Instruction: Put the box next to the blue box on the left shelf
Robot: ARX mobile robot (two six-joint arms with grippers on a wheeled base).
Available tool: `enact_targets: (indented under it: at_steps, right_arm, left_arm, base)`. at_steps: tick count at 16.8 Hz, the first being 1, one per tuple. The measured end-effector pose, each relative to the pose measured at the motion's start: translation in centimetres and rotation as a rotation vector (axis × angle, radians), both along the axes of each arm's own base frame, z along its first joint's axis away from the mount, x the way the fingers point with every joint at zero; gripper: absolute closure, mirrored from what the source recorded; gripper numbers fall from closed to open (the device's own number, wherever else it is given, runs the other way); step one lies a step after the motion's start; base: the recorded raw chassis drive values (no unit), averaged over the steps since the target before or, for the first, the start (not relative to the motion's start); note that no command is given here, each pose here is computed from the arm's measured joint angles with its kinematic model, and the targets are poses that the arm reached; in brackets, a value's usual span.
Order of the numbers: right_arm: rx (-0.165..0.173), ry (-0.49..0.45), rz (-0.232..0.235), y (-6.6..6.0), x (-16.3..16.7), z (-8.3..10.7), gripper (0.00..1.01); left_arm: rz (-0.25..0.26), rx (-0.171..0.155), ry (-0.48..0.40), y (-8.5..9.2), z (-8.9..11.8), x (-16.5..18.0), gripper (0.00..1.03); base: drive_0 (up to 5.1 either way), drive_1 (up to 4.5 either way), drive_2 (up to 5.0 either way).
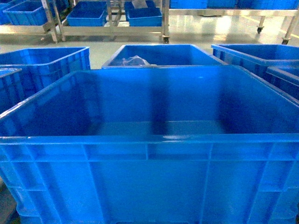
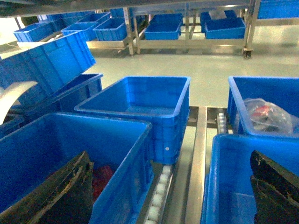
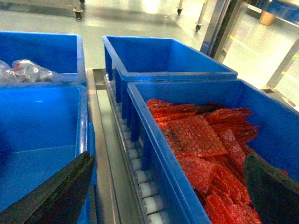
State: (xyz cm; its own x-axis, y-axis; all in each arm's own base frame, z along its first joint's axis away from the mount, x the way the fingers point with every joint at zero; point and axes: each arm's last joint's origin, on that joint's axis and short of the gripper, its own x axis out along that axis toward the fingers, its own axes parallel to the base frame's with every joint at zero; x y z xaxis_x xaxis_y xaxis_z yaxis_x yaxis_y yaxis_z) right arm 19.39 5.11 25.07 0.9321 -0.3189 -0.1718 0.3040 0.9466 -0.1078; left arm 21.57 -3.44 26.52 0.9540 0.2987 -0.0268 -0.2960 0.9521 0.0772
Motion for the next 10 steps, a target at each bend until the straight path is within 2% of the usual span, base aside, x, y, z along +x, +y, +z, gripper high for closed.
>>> enact_targets:
  at_steps: [1, 2, 3, 4, 5, 8, 9, 10]
  right_arm:
    - [0.003, -0.016, 0.011, 0.0, 0.1, 0.0, 0.04]
    - [0.068, -0.152, 0.161, -0.9, -0.4, -0.4, 0.18]
    - [0.084, -0.198, 0.249, -1.6, -1.3, -1.5, 0.30]
    - [0.087, -0.192, 0.293, -2.1, -2.0, -2.5, 0.43]
    - [0.087, -0.180, 0.319, -2.4, -2.5, -3.4, 0.56]
    - [0.086, -0.189, 0.310, -3.5, -4.1, -4.9, 0.95]
    - [0.084, -0.184, 0.316, -3.7, -4.6, -5.4, 0.99]
    - [0.084, -0.181, 0.321, -3.9, -5.0, -5.9, 1.00]
  left_arm:
    - [0.000, 0.004, 0.015, 0.0, -0.3, 0.1, 0.05]
    - [-0.056, -0.014, -0.020, 0.3, -0.3, 0.1, 0.10]
    - [-0.177, -0.040, -0.055, 0.9, -0.8, -0.8, 0.22]
    - [-0.259, -0.051, -0.054, 1.2, -2.0, -1.8, 0.35]
    - [-0.298, -0.062, -0.039, 1.4, -3.2, -2.6, 0.48]
    - [-0.297, -0.066, -0.033, 2.2, -5.5, -4.6, 0.86]
    - [-0.300, -0.067, -0.034, 2.5, -6.0, -5.2, 0.99]
    - [-0.306, -0.070, -0.031, 3.3, -6.5, -5.7, 1.02]
  base:
    - [0.0, 0.00, 0.0]
    - [0.0, 0.00, 0.0]
    - [0.0, 0.00, 0.0]
    - [0.0, 0.00, 0.0]
    - [0.0, 0.00, 0.0]
    - [0.0, 0.00, 0.0]
    - [0.0, 0.00, 0.0]
    - [0.0, 0.00, 0.0]
